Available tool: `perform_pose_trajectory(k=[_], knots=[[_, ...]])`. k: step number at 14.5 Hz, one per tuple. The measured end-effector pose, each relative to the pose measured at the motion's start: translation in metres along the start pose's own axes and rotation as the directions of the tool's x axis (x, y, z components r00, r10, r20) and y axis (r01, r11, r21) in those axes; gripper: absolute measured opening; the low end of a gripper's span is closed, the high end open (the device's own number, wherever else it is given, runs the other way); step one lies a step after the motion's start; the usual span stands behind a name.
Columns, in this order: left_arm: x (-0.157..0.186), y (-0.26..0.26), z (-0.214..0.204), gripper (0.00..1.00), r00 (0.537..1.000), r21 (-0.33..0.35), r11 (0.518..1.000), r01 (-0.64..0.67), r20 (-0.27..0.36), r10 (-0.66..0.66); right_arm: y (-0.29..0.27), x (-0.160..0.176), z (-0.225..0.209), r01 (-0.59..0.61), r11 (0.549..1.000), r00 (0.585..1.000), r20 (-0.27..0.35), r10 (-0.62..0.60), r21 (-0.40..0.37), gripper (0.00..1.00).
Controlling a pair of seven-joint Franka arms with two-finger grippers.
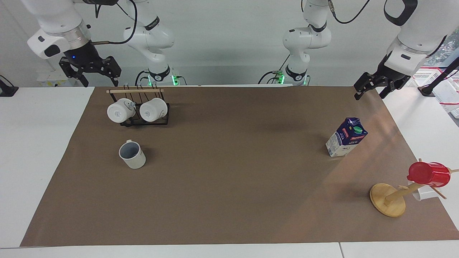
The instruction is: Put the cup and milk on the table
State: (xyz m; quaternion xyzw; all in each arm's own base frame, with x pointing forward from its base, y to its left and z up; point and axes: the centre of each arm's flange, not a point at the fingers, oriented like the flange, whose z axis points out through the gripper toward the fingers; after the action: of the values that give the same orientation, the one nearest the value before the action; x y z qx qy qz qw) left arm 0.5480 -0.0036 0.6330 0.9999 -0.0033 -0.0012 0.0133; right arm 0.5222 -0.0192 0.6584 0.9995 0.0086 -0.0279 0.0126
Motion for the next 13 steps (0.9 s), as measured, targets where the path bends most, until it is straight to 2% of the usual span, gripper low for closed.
perform_pose_trajectory(k=[13], knots=[[0.0009, 0.0019, 0.0014, 1.00, 1.000, 0.000, 1.000, -0.005, -0.004, 0.005, 0.0001, 0.0000, 0.0000, 0.000, 1.000, 1.000, 0.000, 0.000, 0.000, 1.00]])
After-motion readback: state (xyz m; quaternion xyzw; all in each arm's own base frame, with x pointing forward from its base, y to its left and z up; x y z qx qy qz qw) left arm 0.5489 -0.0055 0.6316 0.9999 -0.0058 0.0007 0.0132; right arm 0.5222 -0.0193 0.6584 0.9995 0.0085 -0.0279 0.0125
